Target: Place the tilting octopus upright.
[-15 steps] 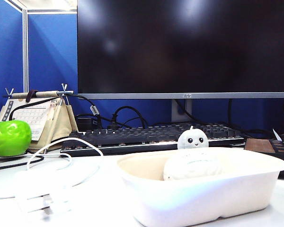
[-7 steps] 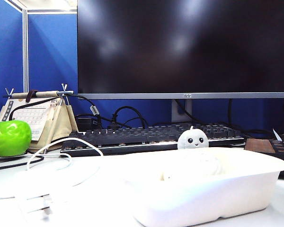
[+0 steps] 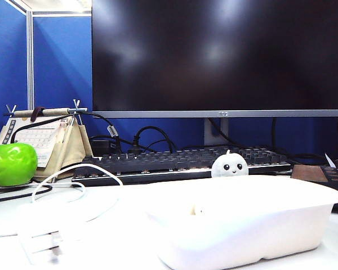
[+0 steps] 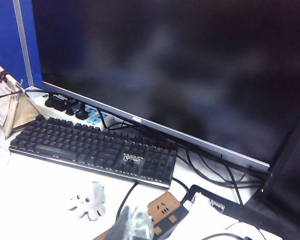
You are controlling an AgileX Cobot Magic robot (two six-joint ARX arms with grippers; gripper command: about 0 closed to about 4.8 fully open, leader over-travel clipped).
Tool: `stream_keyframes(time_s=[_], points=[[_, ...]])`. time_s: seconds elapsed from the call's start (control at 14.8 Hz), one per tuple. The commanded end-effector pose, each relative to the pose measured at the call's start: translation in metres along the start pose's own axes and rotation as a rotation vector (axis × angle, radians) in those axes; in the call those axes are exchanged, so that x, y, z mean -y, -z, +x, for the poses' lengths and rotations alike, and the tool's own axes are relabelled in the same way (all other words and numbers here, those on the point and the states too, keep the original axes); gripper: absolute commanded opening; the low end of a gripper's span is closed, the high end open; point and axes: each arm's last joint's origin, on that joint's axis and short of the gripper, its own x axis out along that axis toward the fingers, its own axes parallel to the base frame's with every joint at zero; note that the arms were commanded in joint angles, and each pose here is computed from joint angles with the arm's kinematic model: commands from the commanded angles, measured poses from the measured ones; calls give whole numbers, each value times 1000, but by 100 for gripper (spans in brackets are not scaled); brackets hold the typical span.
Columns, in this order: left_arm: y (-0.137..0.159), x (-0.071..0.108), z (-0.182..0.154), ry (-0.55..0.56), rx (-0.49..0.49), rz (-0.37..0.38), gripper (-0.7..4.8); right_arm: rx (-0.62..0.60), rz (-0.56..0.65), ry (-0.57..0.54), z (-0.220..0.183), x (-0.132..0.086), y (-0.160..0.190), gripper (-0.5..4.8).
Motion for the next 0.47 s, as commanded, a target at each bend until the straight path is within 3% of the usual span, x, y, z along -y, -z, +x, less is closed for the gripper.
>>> stream_keyframes(time_s=[0.07,0.27,0.47], points=[[-1,8,39,66,-13,4,48,29,49,84,-1,8,17,-5],[-3,20,86,227,97,-4,48,69,151,95,4,0,42,-5],[-3,30,120,341,223,-16,48,75,166,90,18,-28,69,-5]])
